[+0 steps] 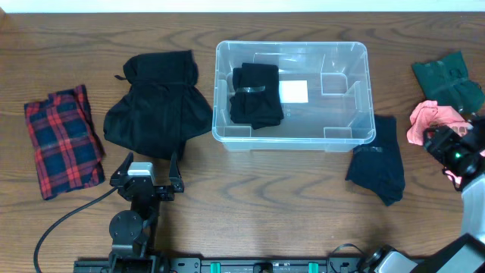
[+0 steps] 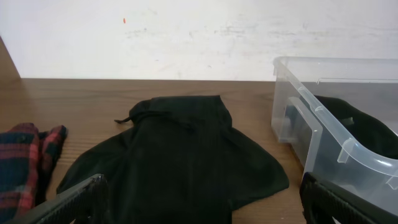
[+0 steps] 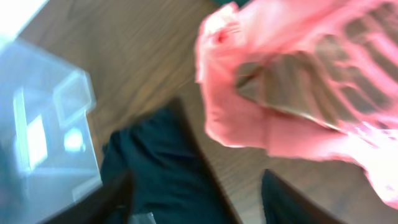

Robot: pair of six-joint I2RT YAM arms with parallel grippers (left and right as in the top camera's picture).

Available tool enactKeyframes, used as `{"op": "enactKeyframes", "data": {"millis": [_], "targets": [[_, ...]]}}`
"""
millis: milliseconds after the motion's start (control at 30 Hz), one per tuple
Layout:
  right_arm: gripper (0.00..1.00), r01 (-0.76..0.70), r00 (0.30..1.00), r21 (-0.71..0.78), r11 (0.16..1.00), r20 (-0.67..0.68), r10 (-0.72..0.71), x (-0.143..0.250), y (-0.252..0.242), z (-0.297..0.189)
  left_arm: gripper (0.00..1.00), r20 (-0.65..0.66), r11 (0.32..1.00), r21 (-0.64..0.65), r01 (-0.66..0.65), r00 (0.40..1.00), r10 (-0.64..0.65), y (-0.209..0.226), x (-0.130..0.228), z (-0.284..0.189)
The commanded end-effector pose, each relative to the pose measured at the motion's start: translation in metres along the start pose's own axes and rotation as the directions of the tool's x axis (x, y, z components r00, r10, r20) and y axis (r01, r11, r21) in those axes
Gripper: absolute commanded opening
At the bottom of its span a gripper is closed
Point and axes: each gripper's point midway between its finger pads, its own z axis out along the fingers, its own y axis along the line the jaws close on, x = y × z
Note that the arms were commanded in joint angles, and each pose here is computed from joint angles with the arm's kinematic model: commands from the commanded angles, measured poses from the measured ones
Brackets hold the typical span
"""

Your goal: Pack container

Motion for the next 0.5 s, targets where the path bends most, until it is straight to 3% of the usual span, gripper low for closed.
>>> {"op": "enactKeyframes", "data": {"millis": [0, 233, 467], "targets": [[0.70, 0.148, 0.987, -0.088, 0.985, -0.045, -0.152, 0.010, 0.019, 0.016, 0.98, -0.049, 1.000, -0.025, -0.010, 0.999, 0.008, 0.004, 0.017, 0.001], [0.77, 0.260, 0.950, -0.139, 0.956, -0.141, -0.279, 0.037, 0.025, 0.046, 0.98, -0.049, 1.000, -0.025, -0.010, 0.999, 0.009, 0.004, 0.017, 0.001], [0.78, 0.244, 0.936, -0.147, 0.959, -0.222, -0.272, 0.059, 0.013, 0.070, 0.98, -0.049, 1.000, -0.025, -0.010, 0.999, 0.008, 0.004, 0.017, 0.001]]}}
